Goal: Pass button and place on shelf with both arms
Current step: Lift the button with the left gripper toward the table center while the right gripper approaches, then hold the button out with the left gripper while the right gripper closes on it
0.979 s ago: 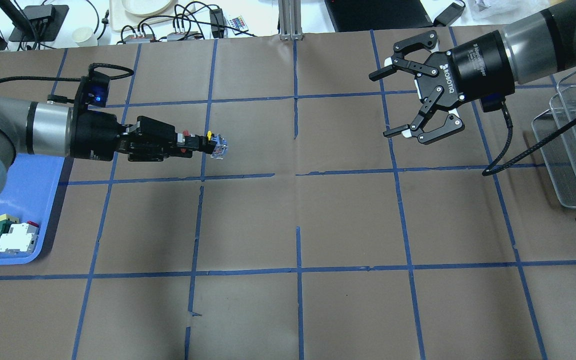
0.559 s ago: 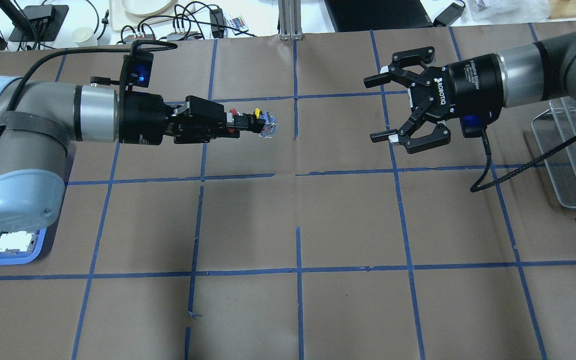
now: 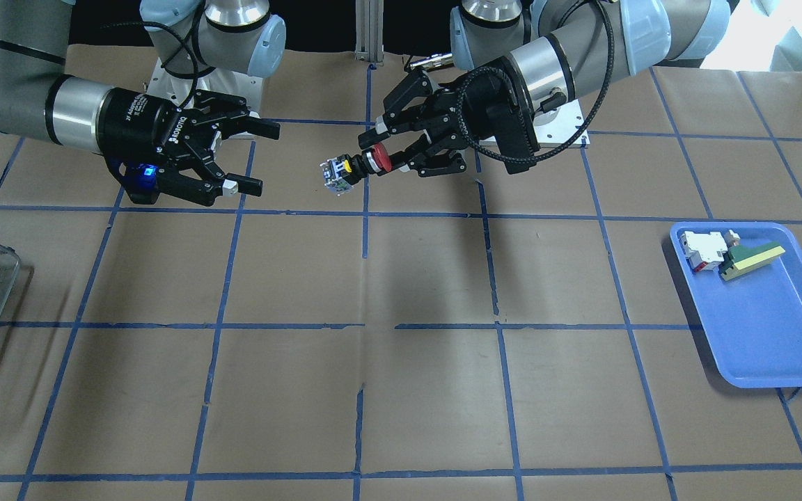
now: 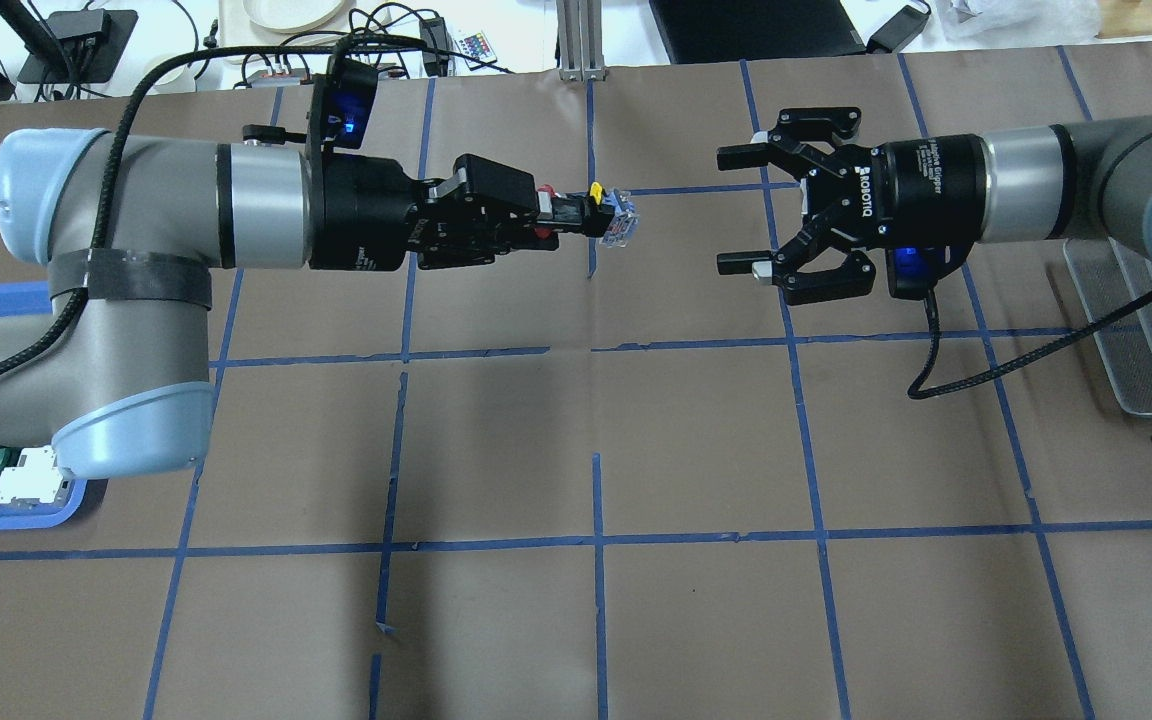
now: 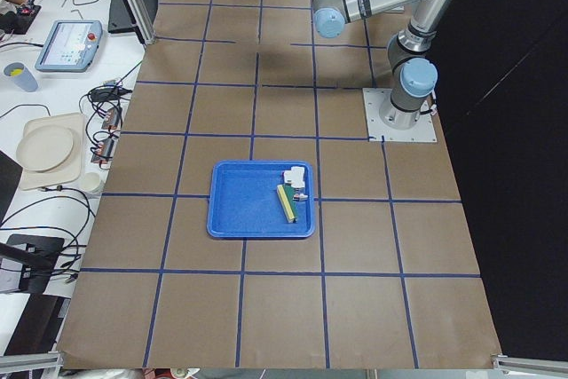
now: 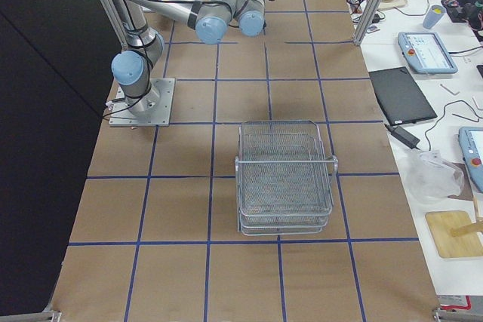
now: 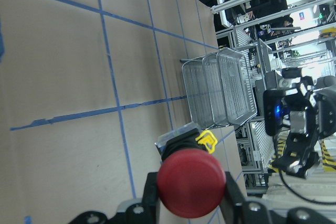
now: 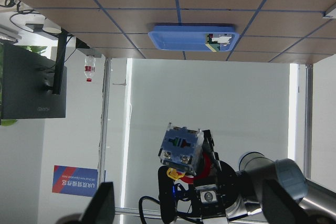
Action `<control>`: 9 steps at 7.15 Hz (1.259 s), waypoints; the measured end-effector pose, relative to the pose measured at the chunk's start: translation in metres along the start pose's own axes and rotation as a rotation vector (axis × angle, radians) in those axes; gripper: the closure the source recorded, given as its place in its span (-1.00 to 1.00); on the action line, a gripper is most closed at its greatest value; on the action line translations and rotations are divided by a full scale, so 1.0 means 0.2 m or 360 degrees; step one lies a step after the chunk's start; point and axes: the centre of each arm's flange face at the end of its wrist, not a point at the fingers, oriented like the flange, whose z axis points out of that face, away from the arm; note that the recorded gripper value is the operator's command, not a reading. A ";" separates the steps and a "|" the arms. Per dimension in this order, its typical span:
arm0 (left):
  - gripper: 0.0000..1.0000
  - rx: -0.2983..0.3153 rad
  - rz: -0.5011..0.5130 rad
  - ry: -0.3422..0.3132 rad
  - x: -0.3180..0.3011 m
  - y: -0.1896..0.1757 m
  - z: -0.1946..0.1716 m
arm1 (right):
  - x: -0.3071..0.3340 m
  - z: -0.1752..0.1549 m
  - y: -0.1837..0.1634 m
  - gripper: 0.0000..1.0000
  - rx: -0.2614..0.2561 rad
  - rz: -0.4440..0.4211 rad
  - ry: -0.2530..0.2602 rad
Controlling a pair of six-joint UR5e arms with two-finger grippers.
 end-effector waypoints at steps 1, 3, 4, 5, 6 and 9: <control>0.80 0.0023 0.0038 0.0010 0.00 0.04 0.02 | -0.02 0.01 -0.02 -1.00 -0.0037 0.0017 -0.0027; 0.80 0.0062 0.0061 0.0023 -0.04 0.11 0.05 | -0.06 0.03 -0.10 -1.00 -0.0067 0.0076 -0.0028; 0.80 0.0073 0.0055 0.0028 -0.04 0.12 0.05 | -0.05 0.05 -0.12 -1.00 -0.0073 0.0096 -0.0017; 0.80 0.0092 0.0057 0.0035 -0.03 0.13 0.05 | -0.04 0.08 -0.12 -1.00 -0.0077 0.0106 0.0004; 0.80 0.0118 0.0080 0.0043 -0.02 0.13 0.04 | -0.03 0.12 -0.11 -1.00 -0.0079 0.0107 0.0033; 0.80 0.0147 0.0134 0.0052 0.01 0.13 0.03 | -0.03 0.17 -0.06 -1.00 -0.0078 0.0100 0.0062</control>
